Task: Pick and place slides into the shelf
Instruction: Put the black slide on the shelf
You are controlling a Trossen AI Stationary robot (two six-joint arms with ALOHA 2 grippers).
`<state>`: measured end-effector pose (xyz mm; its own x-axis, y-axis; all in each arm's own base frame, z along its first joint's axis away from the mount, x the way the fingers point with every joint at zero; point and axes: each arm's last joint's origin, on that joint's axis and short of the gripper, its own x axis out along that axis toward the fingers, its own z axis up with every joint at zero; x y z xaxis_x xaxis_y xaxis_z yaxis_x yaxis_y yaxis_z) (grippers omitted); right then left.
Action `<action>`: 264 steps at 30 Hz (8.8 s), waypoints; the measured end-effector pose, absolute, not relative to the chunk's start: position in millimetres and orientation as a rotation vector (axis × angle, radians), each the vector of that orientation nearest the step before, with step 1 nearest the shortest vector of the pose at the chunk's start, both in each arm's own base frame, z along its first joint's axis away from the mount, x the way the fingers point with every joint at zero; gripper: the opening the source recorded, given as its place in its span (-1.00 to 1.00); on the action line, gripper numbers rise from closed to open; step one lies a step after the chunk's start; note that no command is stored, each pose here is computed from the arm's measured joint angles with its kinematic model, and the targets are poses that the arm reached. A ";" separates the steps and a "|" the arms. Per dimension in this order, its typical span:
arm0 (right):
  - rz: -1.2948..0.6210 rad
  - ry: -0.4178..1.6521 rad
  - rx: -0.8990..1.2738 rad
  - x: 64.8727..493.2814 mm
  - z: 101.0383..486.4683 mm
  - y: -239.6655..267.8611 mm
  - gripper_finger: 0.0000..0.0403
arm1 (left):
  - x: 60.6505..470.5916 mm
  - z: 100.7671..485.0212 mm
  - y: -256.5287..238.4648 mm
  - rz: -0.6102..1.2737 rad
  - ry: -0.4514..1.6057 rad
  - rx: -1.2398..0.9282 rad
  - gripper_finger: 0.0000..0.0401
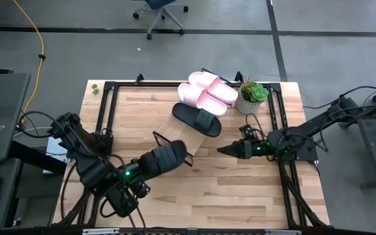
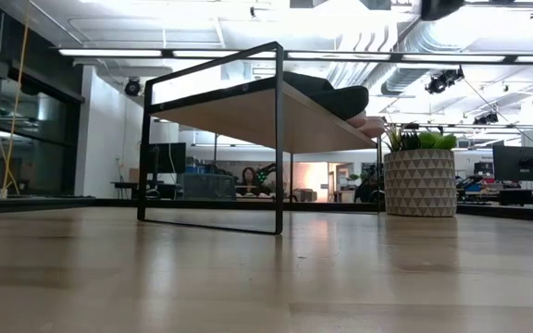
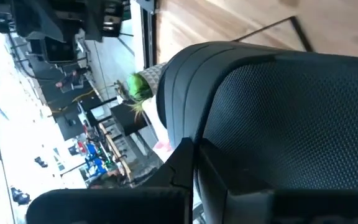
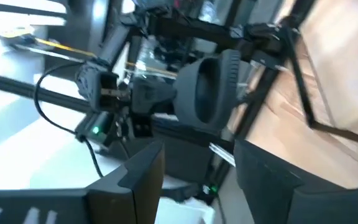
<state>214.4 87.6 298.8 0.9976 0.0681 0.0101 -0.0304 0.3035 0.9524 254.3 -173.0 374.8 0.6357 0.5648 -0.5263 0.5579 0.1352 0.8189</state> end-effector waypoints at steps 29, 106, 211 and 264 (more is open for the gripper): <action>0.094 0.061 1.187 258.3 318.1 85.8 -0.03 | 283.5 405.8 -169.9 -0.009 0.794 1.585 -1.00; -0.228 -0.030 1.174 262.5 303.0 81.2 -0.91 | 265.6 413.3 -135.0 0.009 0.902 1.355 -0.37; -0.728 -0.415 1.565 300.4 201.7 139.0 -0.93 | 216.7 430.2 -117.8 0.182 0.896 0.840 -0.42; -0.753 -0.322 1.547 305.8 198.2 127.3 -0.38 | 215.1 429.4 -117.0 0.172 0.916 0.849 -0.42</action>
<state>305.8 127.3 198.2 0.7420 -0.6147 -0.2675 0.2319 -0.1391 0.9627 215.1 -117.0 429.4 0.6202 0.4698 -0.6282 0.2105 0.6718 0.7102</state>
